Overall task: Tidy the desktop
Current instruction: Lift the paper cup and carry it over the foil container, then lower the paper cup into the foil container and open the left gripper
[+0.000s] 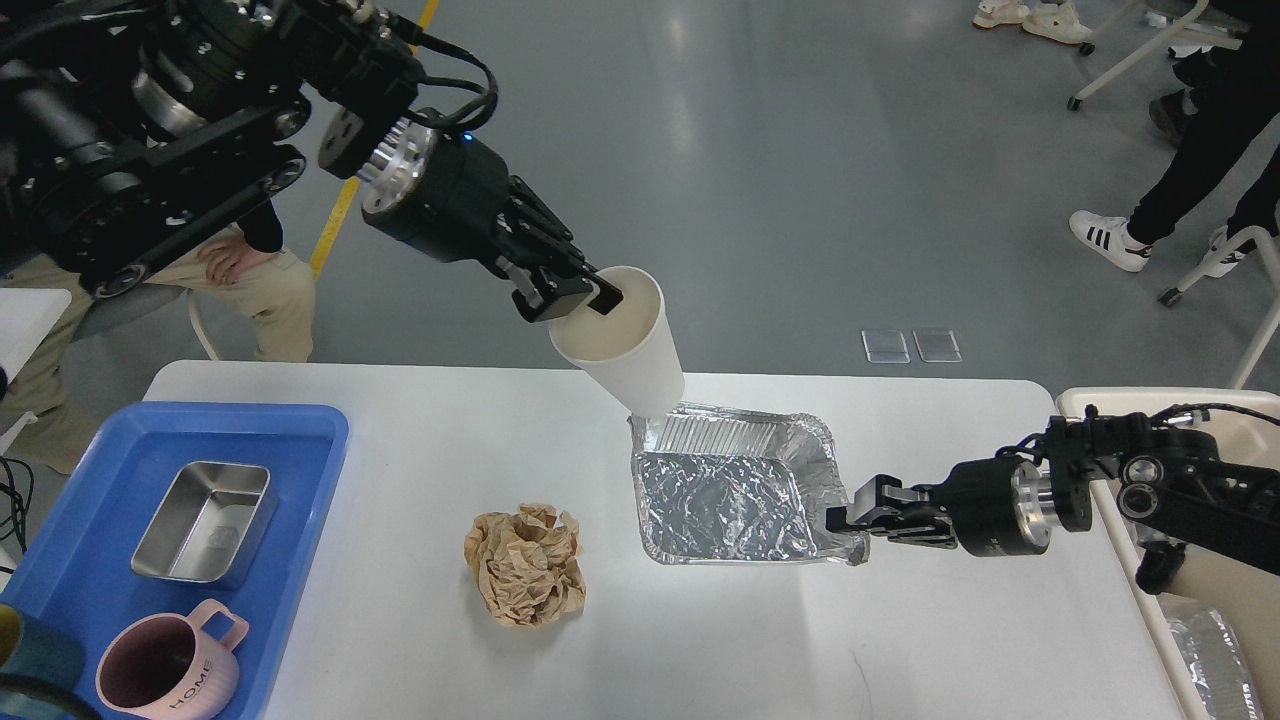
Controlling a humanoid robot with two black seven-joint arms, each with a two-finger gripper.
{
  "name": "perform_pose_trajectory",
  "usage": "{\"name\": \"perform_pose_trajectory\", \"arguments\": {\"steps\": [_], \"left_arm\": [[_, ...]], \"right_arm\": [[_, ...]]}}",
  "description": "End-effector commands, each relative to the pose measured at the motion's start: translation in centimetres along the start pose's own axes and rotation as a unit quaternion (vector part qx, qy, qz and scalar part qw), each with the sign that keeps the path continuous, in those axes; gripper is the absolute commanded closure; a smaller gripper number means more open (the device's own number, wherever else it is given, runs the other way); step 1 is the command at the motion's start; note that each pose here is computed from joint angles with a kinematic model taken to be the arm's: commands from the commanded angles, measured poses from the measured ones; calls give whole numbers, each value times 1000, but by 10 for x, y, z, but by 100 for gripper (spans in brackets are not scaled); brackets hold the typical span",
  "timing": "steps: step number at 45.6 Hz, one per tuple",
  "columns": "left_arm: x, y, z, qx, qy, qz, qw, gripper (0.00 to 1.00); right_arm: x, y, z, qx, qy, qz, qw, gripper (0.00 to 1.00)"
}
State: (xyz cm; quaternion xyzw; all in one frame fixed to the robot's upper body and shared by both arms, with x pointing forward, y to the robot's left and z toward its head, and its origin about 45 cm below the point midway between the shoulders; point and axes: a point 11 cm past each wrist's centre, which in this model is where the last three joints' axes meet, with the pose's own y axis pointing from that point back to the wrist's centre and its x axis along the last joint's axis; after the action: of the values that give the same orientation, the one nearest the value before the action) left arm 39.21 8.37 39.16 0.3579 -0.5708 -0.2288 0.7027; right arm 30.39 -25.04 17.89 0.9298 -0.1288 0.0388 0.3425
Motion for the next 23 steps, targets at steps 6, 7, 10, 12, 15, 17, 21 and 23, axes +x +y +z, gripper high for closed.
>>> {"name": "perform_pose_trajectory", "arguments": {"steps": [6,7,10,12,15,17,21,23], "left_arm": [[38,-58,21,-25,-27,-27,999,98],[39,-63,23,-26,-29,-32,999,98],[40,-77,27,-28,-34,-49,998,97],[40,-88,30,-30,-38,-59,997,97],[39,-97,33,-32,-41,-67,996,97],[39,-101,34,-32,-44,-72,996,97],[34,-110,37,-30,-50,-87,995,97],[31,-114,37,-28,-52,-93,994,97]], "right_arm": [[-1,9,-3,2,4,4,1000,100],[-1,9,-4,2,6,5,1000,100],[-2,11,-5,2,12,4,1000,100],[-2,14,-7,1,18,4,1000,100],[-3,17,-9,1,28,4,1000,100],[-2,19,-10,-2,33,5,999,100],[0,22,-12,-3,41,9,999,100],[-1,24,-12,-3,41,9,999,100]]}}
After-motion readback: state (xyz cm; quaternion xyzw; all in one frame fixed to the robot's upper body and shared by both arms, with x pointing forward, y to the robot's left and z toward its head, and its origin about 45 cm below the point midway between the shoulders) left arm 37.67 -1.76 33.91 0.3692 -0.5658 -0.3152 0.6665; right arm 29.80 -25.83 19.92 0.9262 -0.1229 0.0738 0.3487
